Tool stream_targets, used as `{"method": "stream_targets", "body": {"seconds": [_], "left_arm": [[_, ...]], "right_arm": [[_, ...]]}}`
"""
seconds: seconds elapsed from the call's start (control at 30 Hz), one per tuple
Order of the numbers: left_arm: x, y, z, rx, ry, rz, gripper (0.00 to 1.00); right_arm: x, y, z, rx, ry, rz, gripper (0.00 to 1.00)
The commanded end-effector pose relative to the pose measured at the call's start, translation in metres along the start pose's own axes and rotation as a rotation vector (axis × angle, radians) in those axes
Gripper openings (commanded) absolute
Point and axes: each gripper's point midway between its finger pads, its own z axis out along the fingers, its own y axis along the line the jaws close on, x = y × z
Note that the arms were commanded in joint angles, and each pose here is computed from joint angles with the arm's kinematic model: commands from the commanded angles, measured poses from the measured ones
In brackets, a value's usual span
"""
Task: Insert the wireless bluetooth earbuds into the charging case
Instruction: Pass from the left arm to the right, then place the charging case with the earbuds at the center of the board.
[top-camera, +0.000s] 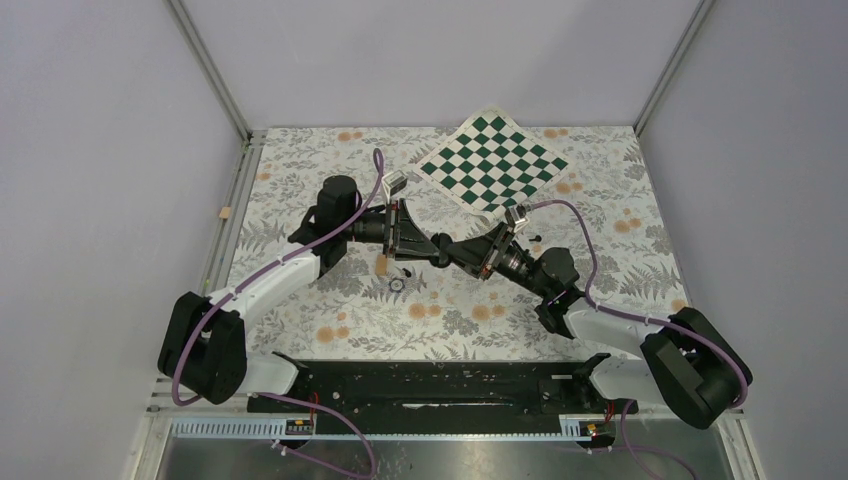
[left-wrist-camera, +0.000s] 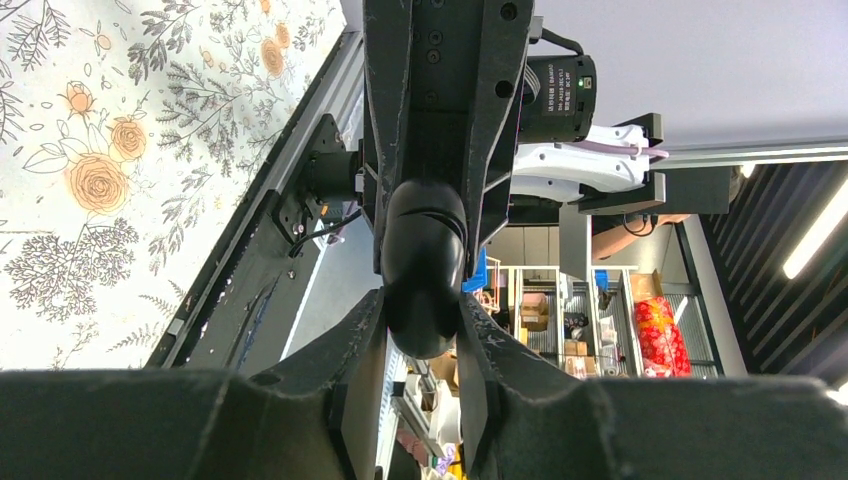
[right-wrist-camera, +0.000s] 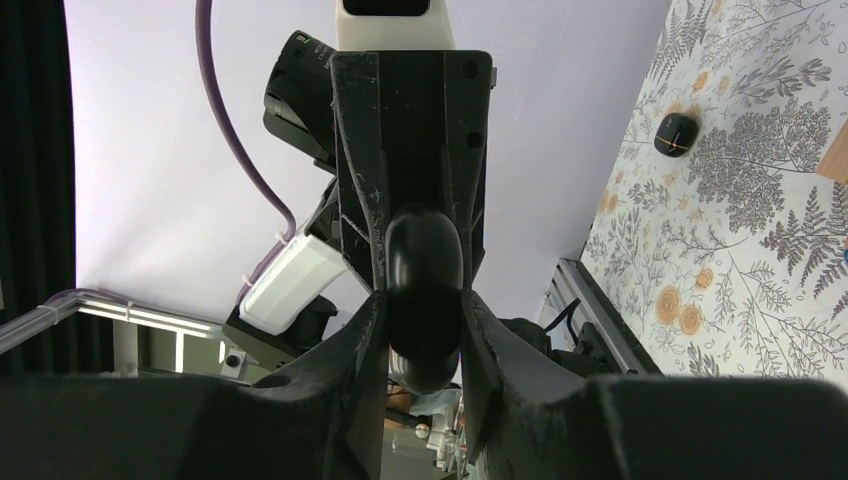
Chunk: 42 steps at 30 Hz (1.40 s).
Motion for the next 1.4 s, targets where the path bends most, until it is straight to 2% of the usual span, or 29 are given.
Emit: {"method": "stream_targets", "body": {"seconds": [0.0, 0.07, 0.1, 0.17, 0.33, 0.43, 0.5, 0.57, 0.63, 0.8, 1.0, 1.1, 1.23, 1.3, 1.37], "left_arm": [[0.001, -0.014, -0.002, 0.033, 0.002, 0.072, 0.36], [0.0, -0.016, -0.003, 0.03, -0.003, 0.084, 0.68], [0.0, -0.017, -0.003, 0.027, -0.003, 0.092, 0.8], [0.0, -0.017, -0.004, 0.012, -0.003, 0.101, 0.97], [-0.007, -0.018, -0.019, -0.057, -0.028, 0.124, 0.99], [-0.02, -0.01, -0.048, -0.204, -0.107, 0.159, 0.99], [-0.029, -0.005, -0.069, -0.305, -0.169, 0.19, 0.99], [-0.031, 0.001, -0.08, -0.381, -0.208, 0.203, 0.99], [-0.026, 0.004, -0.083, -0.392, -0.217, 0.214, 0.99], [-0.015, 0.013, -0.08, -0.357, -0.223, 0.195, 0.99], [-0.019, 0.045, -0.082, -0.44, -0.267, 0.153, 0.99], [-0.024, 0.076, -0.095, -0.602, -0.304, 0.089, 0.99], [-0.035, 0.13, -0.144, -0.999, -0.395, 0.024, 0.99], [-0.038, 0.142, -0.161, -1.111, -0.418, -0.005, 0.99], [-0.041, 0.147, -0.166, -1.146, -0.44, -0.05, 0.99]], "right_arm": [[-0.001, 0.017, 0.002, -0.067, 0.005, -0.026, 0.0], [-0.001, 0.014, 0.002, -0.053, 0.004, -0.024, 0.0], [-0.002, 0.012, 0.002, -0.046, 0.002, -0.024, 0.0], [-0.002, 0.008, 0.001, -0.033, -0.002, -0.025, 0.0], [-0.003, -0.005, -0.002, 0.027, -0.016, -0.032, 0.0], [-0.014, -0.022, -0.01, 0.149, -0.054, -0.061, 0.0], [-0.024, -0.048, -0.022, 0.329, -0.081, -0.111, 0.0], [-0.038, -0.063, -0.039, 0.515, -0.11, -0.227, 0.0], [-0.057, -0.067, -0.055, 0.638, -0.134, -0.3, 0.0], [-0.109, -0.081, -0.094, 0.77, -0.23, -0.245, 0.0], [-0.163, -0.082, -0.153, 0.858, -0.448, -0.218, 0.0], [-0.177, -0.089, -0.194, 0.953, -0.563, -0.17, 0.0], [-0.182, -0.101, -0.228, 0.966, -0.691, -0.096, 0.0], [-0.178, -0.112, -0.239, 0.98, -0.719, -0.049, 0.0], [-0.175, -0.125, -0.247, 0.988, -0.74, -0.003, 0.0]]}}
